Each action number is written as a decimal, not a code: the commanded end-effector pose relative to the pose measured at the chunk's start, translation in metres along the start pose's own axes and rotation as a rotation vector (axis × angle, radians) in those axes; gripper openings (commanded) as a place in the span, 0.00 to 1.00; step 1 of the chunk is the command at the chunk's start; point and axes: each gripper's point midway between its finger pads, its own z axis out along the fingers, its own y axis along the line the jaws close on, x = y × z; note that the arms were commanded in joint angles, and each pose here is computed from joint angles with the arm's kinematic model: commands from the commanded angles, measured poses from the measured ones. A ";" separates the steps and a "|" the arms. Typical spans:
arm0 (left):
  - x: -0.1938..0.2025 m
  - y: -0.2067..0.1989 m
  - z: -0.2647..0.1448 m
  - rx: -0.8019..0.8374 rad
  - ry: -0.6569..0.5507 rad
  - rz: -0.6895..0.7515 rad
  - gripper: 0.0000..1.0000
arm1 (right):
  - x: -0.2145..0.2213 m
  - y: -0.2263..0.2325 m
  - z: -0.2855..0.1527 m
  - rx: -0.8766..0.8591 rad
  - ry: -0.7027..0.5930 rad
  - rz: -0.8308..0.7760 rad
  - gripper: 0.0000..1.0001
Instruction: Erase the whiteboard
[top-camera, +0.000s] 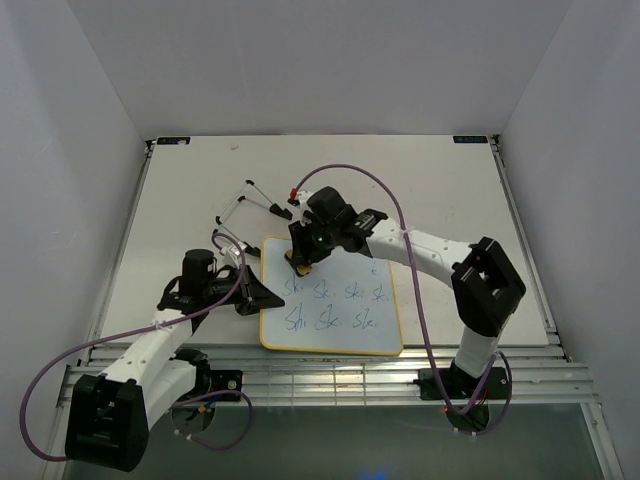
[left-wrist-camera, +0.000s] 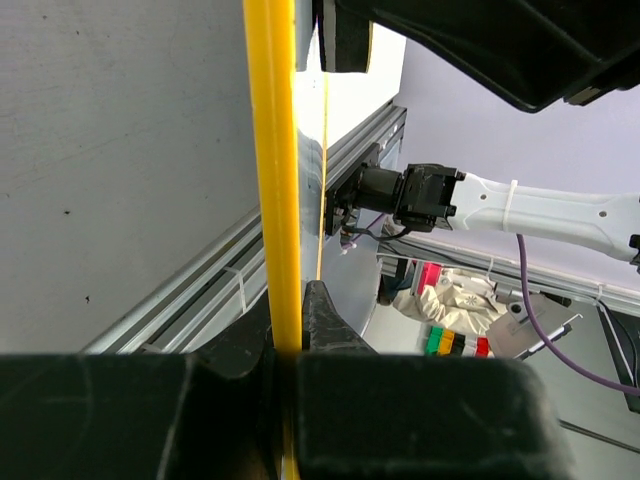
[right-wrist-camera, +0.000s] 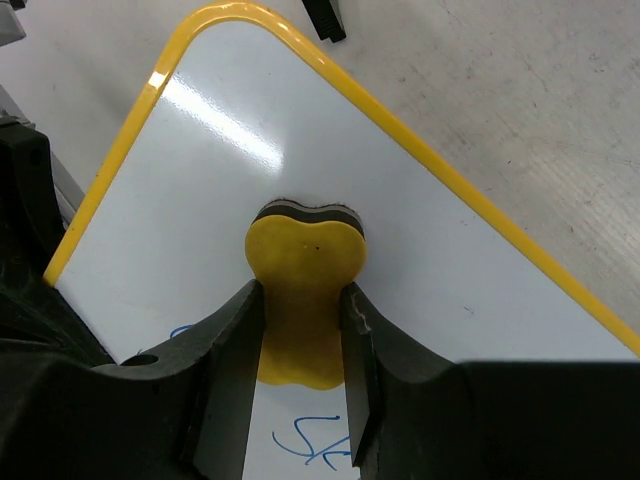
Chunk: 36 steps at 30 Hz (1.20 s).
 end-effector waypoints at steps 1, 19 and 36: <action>-0.018 -0.012 0.000 0.015 -0.064 0.163 0.00 | 0.025 -0.010 0.012 0.013 0.105 0.055 0.31; -0.023 -0.011 -0.002 -0.009 -0.110 0.169 0.00 | 0.170 -0.179 -0.074 0.220 0.126 0.473 0.31; -0.022 -0.009 0.000 -0.004 -0.089 0.161 0.00 | 0.076 0.050 -0.014 -0.174 0.084 0.070 0.31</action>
